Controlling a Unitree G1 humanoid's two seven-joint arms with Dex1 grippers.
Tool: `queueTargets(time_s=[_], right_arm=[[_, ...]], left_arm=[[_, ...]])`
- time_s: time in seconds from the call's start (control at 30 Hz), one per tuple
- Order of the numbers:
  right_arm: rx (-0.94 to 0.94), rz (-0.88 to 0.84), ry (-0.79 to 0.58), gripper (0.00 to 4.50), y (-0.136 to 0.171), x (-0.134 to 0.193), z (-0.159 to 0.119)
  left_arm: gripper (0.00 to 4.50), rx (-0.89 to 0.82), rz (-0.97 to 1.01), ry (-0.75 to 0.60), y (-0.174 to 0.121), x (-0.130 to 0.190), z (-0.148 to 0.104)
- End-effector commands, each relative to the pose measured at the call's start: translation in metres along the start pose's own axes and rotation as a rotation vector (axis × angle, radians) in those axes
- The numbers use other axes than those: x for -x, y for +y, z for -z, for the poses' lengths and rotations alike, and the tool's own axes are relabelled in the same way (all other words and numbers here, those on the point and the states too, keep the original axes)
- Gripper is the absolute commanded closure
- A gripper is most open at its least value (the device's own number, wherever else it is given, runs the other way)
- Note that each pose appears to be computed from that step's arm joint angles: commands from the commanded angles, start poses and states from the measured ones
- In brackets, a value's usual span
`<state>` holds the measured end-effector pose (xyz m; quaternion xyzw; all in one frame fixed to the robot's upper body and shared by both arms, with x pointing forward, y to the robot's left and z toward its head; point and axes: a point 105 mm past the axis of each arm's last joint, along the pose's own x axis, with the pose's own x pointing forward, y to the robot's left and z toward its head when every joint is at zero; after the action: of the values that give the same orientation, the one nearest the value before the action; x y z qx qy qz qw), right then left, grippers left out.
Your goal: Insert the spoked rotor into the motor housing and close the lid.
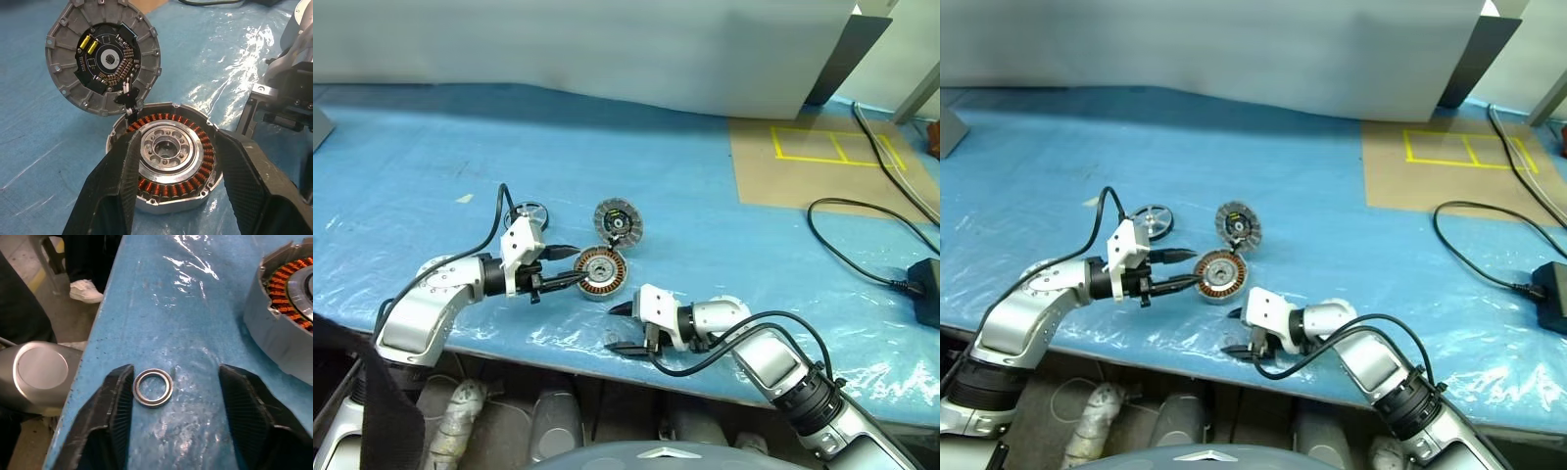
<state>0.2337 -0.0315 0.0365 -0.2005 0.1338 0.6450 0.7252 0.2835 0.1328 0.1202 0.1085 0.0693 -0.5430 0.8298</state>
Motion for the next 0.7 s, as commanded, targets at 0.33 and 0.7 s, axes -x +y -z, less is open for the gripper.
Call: queueTargets(time_s=[0.33, 0.7], right_arm=[[-0.090, -0.004, 0.077, 3.94, 0.000, 0.011, 0.026], [-0.117, 0.069, -0.170, 3.94, -0.032, 0.053, -0.056]], left_arm=[[1.99, -0.053, 0.005, -0.025, 0.005, -0.002, -0.012], [1.99, -0.063, -0.002, -0.057, 0.007, -0.009, -0.016]])
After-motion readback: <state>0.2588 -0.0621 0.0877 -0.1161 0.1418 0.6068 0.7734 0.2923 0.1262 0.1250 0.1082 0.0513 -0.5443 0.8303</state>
